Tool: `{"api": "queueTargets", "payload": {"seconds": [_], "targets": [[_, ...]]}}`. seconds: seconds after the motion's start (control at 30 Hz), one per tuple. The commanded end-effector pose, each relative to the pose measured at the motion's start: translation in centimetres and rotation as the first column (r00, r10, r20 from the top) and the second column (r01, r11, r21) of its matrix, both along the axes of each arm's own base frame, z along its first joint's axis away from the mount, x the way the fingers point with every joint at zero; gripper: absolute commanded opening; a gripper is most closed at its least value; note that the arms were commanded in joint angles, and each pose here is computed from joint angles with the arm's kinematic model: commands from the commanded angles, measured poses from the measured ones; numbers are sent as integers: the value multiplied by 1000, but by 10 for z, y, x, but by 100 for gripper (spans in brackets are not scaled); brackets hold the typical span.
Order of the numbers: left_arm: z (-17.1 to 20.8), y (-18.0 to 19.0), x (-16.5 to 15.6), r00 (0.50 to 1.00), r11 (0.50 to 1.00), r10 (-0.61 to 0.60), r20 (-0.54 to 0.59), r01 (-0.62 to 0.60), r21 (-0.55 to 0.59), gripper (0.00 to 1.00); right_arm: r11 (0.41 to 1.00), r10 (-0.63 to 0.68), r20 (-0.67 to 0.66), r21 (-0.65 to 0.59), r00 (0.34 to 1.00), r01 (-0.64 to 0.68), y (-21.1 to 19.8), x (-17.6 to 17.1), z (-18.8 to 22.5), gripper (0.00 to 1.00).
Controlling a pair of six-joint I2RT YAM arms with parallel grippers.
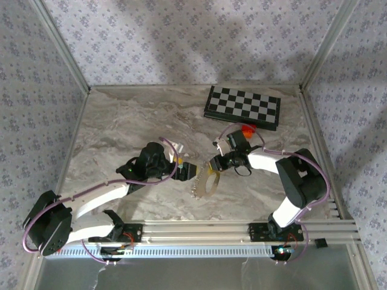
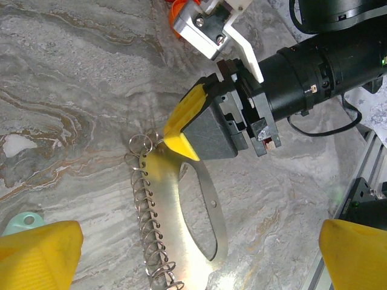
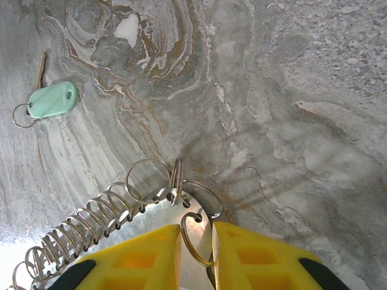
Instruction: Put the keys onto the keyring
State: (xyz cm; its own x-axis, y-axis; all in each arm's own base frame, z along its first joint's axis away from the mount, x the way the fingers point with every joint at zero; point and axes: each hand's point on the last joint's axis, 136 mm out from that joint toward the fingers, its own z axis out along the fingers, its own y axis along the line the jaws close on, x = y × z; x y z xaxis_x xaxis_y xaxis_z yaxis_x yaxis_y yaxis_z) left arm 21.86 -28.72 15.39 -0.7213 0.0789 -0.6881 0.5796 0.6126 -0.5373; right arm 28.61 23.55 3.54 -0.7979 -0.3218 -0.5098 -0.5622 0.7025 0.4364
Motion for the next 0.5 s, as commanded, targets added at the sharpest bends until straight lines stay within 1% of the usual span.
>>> {"api": "queueTargets", "payload": {"seconds": [0.0,0.47], "targets": [[23,-6,1,999,998,-7,43,9,-57,100,1000,12,0,-19,1000,-12,-2,-6,-1,23],[25,-3,1,999,998,1,51,2,-55,100,999,10,-4,-37,1000,-10,-2,-5,-4,22]]}}
